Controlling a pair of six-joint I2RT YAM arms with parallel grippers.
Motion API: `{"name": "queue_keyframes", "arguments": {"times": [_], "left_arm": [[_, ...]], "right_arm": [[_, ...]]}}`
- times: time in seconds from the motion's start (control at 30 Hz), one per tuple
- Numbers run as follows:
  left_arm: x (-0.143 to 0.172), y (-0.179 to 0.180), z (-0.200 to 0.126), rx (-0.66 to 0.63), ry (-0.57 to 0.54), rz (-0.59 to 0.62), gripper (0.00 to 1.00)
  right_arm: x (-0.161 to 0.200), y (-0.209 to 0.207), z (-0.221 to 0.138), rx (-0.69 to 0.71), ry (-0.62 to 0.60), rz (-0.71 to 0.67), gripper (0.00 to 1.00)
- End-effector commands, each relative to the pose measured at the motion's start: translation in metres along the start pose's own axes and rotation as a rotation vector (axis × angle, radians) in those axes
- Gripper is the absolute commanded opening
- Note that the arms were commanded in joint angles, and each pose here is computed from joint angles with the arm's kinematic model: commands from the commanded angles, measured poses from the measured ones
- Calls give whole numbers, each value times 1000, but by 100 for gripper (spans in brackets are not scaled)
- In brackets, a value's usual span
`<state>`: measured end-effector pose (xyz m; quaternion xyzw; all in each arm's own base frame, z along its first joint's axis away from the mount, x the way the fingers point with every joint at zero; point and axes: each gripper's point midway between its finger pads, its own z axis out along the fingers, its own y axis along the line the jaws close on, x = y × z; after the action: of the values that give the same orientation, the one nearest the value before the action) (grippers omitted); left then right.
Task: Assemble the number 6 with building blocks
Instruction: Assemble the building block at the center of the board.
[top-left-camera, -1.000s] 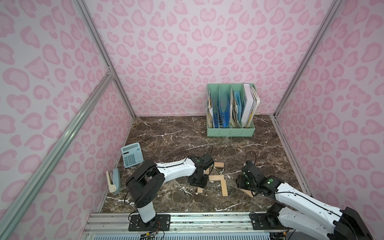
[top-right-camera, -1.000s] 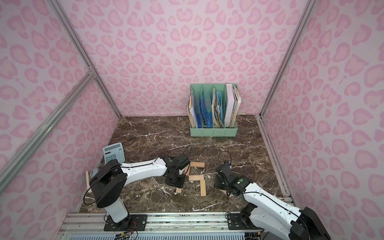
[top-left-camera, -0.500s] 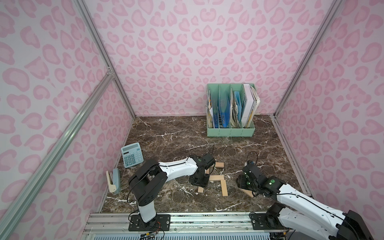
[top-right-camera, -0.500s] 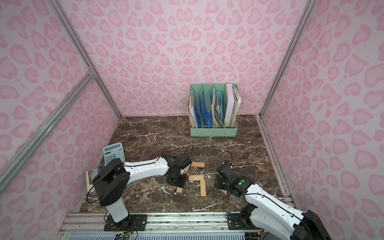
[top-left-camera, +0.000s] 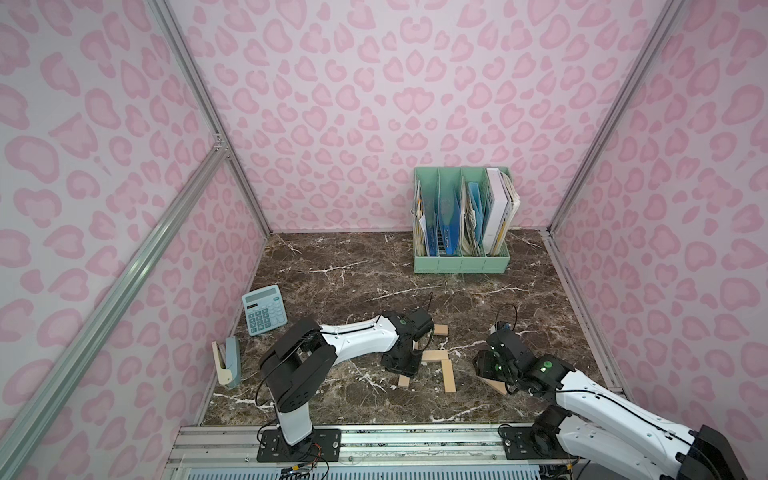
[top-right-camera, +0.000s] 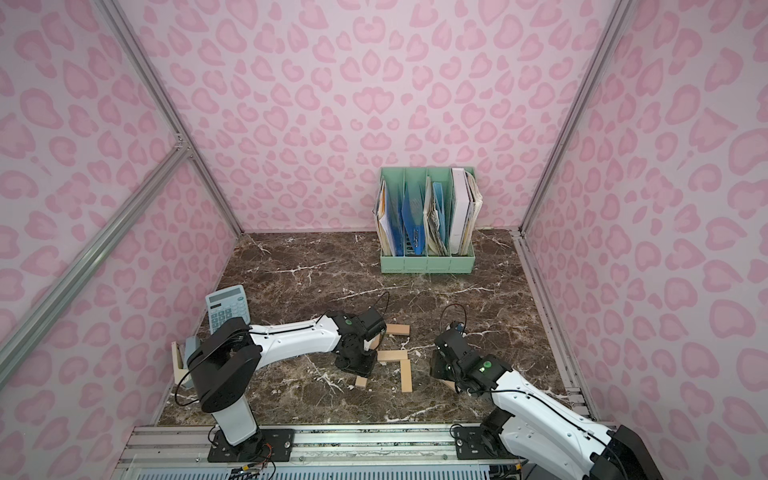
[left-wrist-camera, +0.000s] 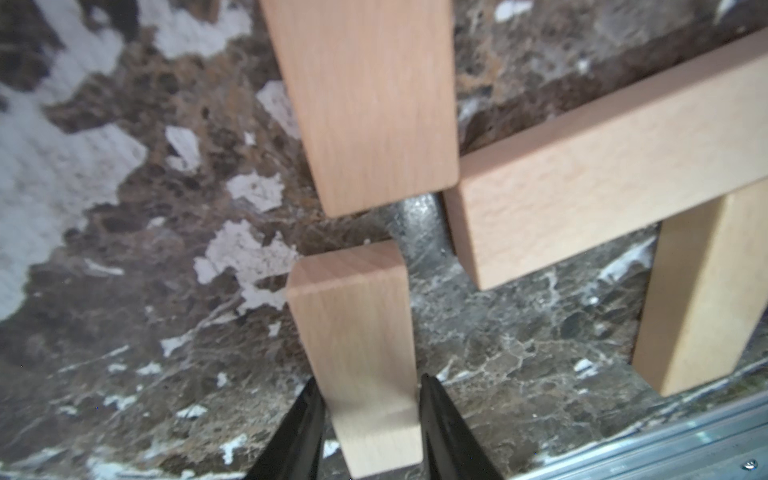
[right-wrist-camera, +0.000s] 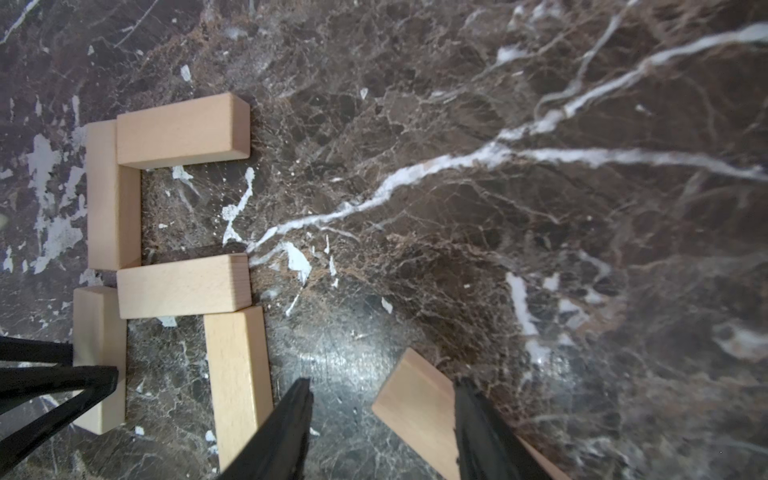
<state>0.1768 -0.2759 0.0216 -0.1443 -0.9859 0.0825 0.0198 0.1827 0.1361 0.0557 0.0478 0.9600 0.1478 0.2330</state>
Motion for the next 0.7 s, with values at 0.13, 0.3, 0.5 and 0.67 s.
{"name": "queue_keyframes", "arguments": {"times": [0.13,0.3,0.5,0.67], "left_arm": [[1,-2,0,2,9,-1,40],[-2,-5,-1,9,1,0,40],[-3,-8,0,14,4,5,40],[-3,-8,0,15,6,8,40]], "right_arm": [[2,-5,-1,11,-2,15,57],[4,-7,-3,8,-2,25,57],[5,-8,-4,8,-8,30,56],[4,-8,-5,7,-11,34,55]]}}
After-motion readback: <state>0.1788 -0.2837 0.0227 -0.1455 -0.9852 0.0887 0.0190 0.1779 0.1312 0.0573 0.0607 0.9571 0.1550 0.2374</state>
